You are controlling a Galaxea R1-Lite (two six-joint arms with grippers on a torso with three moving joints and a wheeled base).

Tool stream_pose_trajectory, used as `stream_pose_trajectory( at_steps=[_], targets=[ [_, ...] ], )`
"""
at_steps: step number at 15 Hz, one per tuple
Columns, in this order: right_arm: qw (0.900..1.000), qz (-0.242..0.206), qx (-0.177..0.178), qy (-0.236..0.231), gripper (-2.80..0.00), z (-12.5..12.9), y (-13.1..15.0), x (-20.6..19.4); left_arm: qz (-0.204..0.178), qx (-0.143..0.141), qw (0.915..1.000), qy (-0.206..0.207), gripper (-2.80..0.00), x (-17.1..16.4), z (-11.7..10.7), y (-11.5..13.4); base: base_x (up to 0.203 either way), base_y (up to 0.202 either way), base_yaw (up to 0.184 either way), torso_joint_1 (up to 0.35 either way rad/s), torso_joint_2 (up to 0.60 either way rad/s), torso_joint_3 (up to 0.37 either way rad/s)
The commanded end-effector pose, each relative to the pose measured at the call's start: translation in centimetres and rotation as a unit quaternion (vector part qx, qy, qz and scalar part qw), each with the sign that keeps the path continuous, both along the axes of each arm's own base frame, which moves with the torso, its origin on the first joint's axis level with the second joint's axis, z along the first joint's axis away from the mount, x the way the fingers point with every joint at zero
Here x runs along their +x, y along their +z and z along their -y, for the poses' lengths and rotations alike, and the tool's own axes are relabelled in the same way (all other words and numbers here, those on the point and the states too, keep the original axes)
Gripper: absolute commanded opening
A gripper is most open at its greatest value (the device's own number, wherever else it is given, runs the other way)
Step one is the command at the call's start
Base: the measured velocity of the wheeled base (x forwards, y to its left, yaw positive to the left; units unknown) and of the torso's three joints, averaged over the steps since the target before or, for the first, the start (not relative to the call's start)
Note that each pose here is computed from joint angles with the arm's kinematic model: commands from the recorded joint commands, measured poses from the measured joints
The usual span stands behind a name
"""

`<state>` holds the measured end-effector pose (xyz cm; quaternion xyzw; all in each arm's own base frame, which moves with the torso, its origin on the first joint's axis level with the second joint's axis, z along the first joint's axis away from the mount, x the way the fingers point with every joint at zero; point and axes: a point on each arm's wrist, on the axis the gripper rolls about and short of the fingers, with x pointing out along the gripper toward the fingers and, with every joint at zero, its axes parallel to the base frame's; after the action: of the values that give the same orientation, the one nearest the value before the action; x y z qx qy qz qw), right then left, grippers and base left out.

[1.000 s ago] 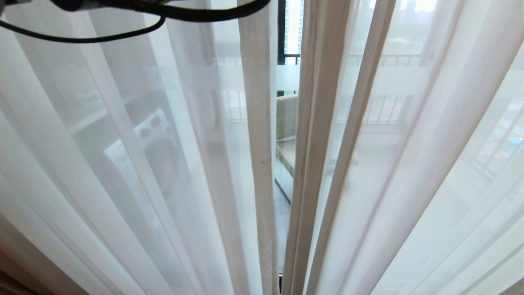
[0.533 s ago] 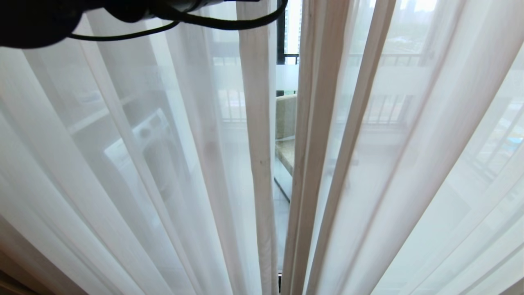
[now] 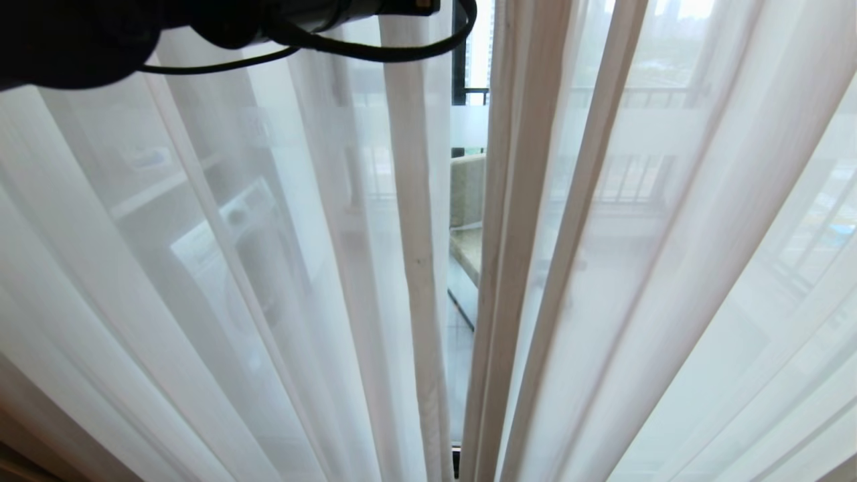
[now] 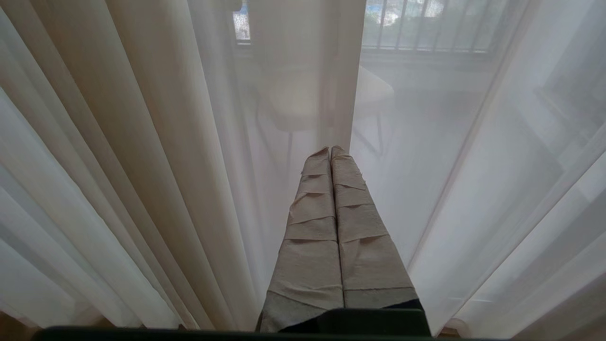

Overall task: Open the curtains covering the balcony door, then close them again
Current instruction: Pull the inner curtains open on both sides

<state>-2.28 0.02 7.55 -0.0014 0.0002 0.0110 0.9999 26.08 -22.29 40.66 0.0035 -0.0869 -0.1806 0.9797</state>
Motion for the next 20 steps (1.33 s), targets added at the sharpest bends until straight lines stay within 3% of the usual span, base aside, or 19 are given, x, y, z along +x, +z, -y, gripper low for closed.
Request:
stream_pose_trajectory(
  at_steps=[1, 7, 10, 16, 20],
  targets=[
    [1.0, 0.0, 0.0, 0.001, -2.8, 0.0, 0.0, 0.0, 0.001, -0.001, 1.0, 0.002, -2.8, -0.1, -0.1, 0.1, 0.0, 0.0, 0.0, 0.0, 0.0, 0.0],
    [1.0, 0.0, 0.0, 0.001, -2.8, 0.0, 0.0, 0.0, -0.004, 0.001, 0.9975, 0.07, -2.8, -0.2, -0.6, 0.1, 0.0, 0.0, 0.0, 0.0, 0.0, 0.0],
    [1.0, 0.0, 0.0, 0.001, -2.8, 0.0, 0.0, 0.0, 0.002, 0.01, 0.9949, 0.1, -2.8, 0.3, -2.0, 0.5, 0.0, 0.0, 0.0, 0.0, 0.0, 0.0],
    [1.0, 0.0, 0.0, 0.001, -2.8, 0.0, 0.0, 0.0, 0.015, 0.012, 0.9861, 0.165, -2.8, 1.6, -6.2, 1.5, 0.0, 0.0, 0.0, 0.0, 0.0, 0.0],
    [1.0, 0.0, 0.0, 0.001, -2.8, 0.0, 0.0, 0.0, 0.022, 0.007, 0.975, 0.221, -2.8, 2.6, -10.0, 2.0, 0.0, 0.0, 0.0, 0.0, 0.0, 0.0]
  ],
)
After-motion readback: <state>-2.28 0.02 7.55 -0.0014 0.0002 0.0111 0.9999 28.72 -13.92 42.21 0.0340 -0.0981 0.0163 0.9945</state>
